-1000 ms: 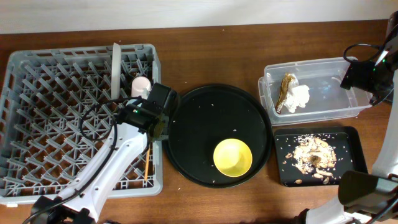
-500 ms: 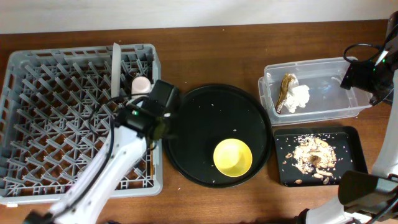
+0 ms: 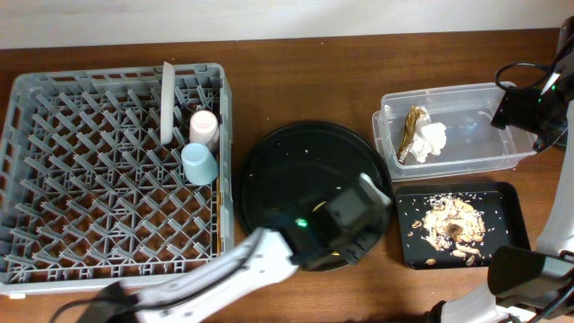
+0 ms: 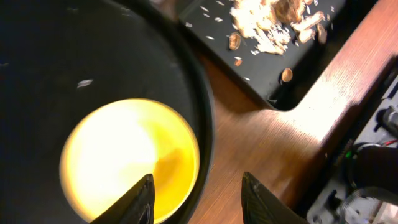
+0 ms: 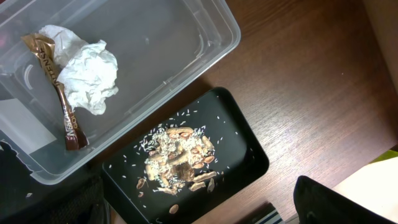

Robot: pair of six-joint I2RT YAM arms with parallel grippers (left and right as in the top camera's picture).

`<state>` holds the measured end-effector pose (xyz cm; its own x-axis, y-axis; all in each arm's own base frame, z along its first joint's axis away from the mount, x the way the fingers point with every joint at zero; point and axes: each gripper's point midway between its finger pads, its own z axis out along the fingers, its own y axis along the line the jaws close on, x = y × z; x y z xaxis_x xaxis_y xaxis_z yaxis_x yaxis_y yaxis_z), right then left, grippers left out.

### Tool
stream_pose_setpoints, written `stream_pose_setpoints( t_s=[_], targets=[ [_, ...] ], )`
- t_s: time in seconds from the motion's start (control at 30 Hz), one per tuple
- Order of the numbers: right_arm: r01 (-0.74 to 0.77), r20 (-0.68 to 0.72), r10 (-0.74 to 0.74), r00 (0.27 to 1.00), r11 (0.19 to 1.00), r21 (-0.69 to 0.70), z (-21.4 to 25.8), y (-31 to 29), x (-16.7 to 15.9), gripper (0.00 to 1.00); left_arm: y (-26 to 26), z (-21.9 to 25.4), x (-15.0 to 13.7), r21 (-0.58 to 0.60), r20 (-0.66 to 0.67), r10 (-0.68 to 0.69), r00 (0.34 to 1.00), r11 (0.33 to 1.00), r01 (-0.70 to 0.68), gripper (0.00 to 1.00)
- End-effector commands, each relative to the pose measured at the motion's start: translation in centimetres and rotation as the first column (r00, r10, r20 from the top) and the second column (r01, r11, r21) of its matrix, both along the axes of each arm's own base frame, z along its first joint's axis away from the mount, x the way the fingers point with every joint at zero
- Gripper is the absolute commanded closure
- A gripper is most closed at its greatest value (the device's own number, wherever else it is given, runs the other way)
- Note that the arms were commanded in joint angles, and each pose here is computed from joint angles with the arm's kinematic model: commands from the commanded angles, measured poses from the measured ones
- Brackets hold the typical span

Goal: Sort waste into correct bins and load items into the dishwasher rack
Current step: 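Reach the left gripper to the yellow bowl and grasp its rim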

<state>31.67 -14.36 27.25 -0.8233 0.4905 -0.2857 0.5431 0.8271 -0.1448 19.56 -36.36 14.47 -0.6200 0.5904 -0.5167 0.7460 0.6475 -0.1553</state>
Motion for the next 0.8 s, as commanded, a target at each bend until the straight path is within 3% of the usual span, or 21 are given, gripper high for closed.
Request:
stream_pose_setpoints(
  t_s=[0.0, 0.13, 0.6, 0.77],
  targets=[
    [0.014, 0.021, -0.014, 1.000, 1.000, -0.014, 0.7, -0.3, -0.1, 0.01, -0.9, -4.4, 0.2, 0.115, 0.040, -0.015, 0.999, 0.993, 0.010, 0.58],
    [0.014, 0.021, -0.014, 1.000, 1.000, -0.014, 0.7, -0.3, -0.1, 0.01, -0.3, -7.9, 1.3, 0.217, 0.060, 0.012, 0.998, 0.976, -0.024, 0.68],
    [0.014, 0.021, -0.014, 1.000, 1.000, -0.014, 0.7, -0.3, -0.1, 0.01, -0.6, -10.9, -0.4, 0.239, -0.053, -0.024, 0.998, 0.970, 0.036, 0.68],
    [0.014, 0.021, -0.014, 1.000, 1.000, -0.014, 0.7, -0.3, -0.1, 0.01, -0.3, -11.4, -0.5, 0.256, -0.061, -0.023, 0.998, 0.966, 0.038, 0.82]
  ],
)
